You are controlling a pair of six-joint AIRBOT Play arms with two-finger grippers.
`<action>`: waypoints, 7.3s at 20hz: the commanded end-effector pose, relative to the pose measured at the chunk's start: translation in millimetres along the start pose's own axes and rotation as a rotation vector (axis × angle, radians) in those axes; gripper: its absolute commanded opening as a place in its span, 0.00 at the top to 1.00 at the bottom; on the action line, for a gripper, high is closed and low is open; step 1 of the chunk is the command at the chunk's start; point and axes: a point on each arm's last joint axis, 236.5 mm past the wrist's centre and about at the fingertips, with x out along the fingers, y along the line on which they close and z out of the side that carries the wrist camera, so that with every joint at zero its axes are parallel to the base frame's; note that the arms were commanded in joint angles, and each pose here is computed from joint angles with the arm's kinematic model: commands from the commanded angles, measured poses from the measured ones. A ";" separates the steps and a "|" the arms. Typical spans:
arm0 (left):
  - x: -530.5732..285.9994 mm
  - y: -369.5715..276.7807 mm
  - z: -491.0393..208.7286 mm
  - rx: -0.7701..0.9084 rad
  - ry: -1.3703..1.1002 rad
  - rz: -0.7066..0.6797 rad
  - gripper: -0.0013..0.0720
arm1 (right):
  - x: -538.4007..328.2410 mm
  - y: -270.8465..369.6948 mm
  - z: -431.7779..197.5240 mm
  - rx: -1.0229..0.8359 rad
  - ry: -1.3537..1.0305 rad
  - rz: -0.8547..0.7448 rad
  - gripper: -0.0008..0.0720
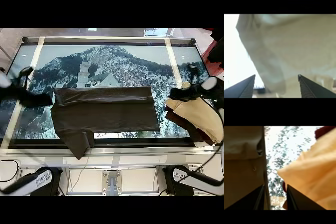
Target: Fold the shirts.
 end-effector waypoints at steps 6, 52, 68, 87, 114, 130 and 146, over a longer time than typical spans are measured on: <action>75.9 -66.3 -179.6 -0.487 0.156 -0.290 0.16 | -23.8 28.6 -11.8 0.071 -0.098 0.146 0.51; 101.6 -71.3 -123.8 -0.453 0.081 -0.316 0.96 | 86.5 47.5 -200.0 0.971 0.217 0.280 0.48; 2.6 -49.6 -82.0 -0.125 -0.048 -0.125 0.97 | -14.5 77.1 -134.9 0.384 0.082 0.368 0.97; 95.7 -51.0 157.8 0.288 -0.261 0.144 0.97 | 96.4 107.8 3.5 0.018 -0.018 0.137 0.97; -4.6 -88.4 254.6 0.188 -0.494 0.122 0.03 | 148.8 65.4 -37.7 0.264 0.234 0.365 0.23; -3.6 -92.7 253.5 0.180 -0.491 0.102 0.03 | 128.5 33.3 -30.4 0.264 0.231 0.273 0.23; 33.4 -166.1 212.0 0.151 -0.312 -0.220 0.96 | 85.6 149.4 -0.5 0.090 0.172 0.618 0.96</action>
